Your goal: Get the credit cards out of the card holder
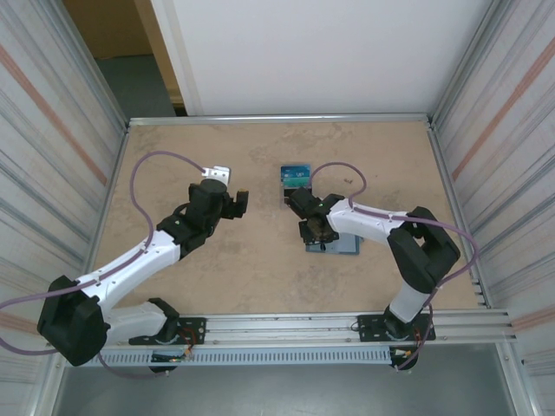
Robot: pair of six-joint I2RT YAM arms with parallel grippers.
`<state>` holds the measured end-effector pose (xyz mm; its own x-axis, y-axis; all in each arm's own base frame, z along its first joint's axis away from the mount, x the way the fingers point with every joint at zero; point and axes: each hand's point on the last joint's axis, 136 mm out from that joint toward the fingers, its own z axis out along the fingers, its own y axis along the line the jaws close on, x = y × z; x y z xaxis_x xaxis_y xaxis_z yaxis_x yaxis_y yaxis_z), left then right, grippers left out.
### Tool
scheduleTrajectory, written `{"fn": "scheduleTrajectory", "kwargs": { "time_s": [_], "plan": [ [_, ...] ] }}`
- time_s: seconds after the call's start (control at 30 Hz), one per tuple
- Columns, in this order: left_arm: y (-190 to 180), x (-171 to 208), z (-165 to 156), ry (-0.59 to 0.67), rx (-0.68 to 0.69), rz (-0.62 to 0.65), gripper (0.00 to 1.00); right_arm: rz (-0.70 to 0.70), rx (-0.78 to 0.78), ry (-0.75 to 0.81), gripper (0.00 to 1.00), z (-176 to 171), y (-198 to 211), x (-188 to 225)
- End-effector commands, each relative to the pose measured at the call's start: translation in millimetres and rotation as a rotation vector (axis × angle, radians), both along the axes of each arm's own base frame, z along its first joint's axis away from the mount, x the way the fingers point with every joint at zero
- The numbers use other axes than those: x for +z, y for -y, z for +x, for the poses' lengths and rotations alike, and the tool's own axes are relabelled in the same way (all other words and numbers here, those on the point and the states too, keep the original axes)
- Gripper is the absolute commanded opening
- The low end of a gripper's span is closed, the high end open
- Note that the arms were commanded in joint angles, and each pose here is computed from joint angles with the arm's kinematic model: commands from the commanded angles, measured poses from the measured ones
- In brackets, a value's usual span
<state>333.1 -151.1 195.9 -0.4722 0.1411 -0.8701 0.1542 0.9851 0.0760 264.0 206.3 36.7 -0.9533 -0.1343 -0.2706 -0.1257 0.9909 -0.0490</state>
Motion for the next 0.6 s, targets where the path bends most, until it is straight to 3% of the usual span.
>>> {"fn": "scheduleTrajectory", "kwargs": {
  "time_s": [0.0, 0.27, 0.57],
  "plan": [
    [-4, 7, 0, 0.02, 0.024, 0.007, 0.99, 0.012, 0.016, -0.02, 0.33, 1, -7, -2],
    [-3, 6, 0, 0.018, 0.025, 0.012, 0.99, -0.006, -0.004, -0.055, 0.35, -6, 2, -14],
    [-5, 10, 0, 0.027, 0.027, 0.017, 0.99, 0.053, -0.027, -0.075, 0.26, -11, 6, -21]
  ]
}}
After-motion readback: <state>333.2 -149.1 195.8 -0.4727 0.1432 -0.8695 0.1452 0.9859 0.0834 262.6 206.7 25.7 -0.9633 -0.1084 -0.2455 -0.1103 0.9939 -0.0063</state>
